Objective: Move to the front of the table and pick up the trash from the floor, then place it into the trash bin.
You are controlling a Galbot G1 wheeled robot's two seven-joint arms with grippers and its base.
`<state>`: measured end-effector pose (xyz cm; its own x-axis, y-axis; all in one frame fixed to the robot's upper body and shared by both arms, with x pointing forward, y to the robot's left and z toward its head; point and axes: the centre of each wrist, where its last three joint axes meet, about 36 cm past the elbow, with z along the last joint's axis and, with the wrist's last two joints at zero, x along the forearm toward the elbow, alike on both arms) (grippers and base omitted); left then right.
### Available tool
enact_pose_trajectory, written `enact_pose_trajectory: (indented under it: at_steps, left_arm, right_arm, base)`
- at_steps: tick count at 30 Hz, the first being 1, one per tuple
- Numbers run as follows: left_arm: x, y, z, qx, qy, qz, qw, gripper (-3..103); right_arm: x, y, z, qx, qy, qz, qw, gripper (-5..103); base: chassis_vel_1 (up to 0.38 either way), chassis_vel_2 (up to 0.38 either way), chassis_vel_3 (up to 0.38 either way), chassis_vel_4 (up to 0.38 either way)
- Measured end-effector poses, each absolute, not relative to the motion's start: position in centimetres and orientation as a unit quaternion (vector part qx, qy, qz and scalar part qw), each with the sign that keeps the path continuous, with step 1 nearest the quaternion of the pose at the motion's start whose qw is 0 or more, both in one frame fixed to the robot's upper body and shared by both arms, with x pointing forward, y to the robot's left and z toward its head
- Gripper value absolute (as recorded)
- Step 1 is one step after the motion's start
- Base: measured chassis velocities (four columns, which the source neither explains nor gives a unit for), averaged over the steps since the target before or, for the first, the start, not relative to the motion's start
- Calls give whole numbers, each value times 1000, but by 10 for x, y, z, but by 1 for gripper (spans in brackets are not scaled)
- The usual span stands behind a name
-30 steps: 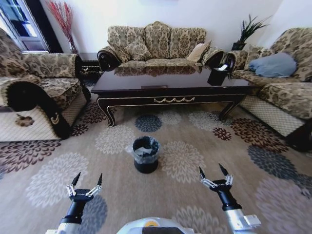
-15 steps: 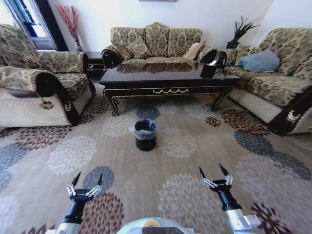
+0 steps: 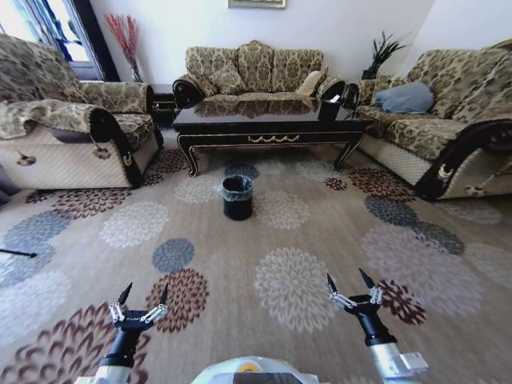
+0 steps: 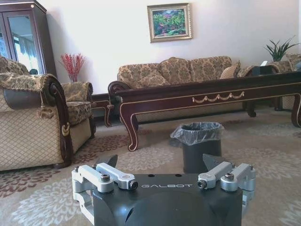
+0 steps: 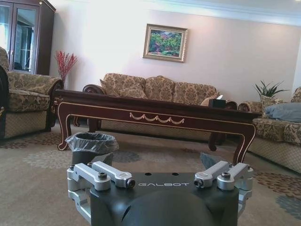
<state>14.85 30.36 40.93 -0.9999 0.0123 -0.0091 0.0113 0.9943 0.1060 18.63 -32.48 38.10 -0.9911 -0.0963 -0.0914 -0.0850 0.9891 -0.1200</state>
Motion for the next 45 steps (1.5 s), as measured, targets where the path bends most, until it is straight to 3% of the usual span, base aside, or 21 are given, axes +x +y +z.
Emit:
enact_pose_trajectory:
  at_steps: [18, 45]
  left_arm:
    - [148, 304, 409, 6, 999, 53, 5, 100]
    - [149, 304, 409, 6, 999, 53, 5, 100]
  right_arm:
    - [186, -325, 381, -45, 996, -58, 48, 100]
    - [186, -325, 381, -45, 996, -58, 49, 100]
  base:
    - [277, -285, -278, 278]
    - [21, -15, -20, 22]
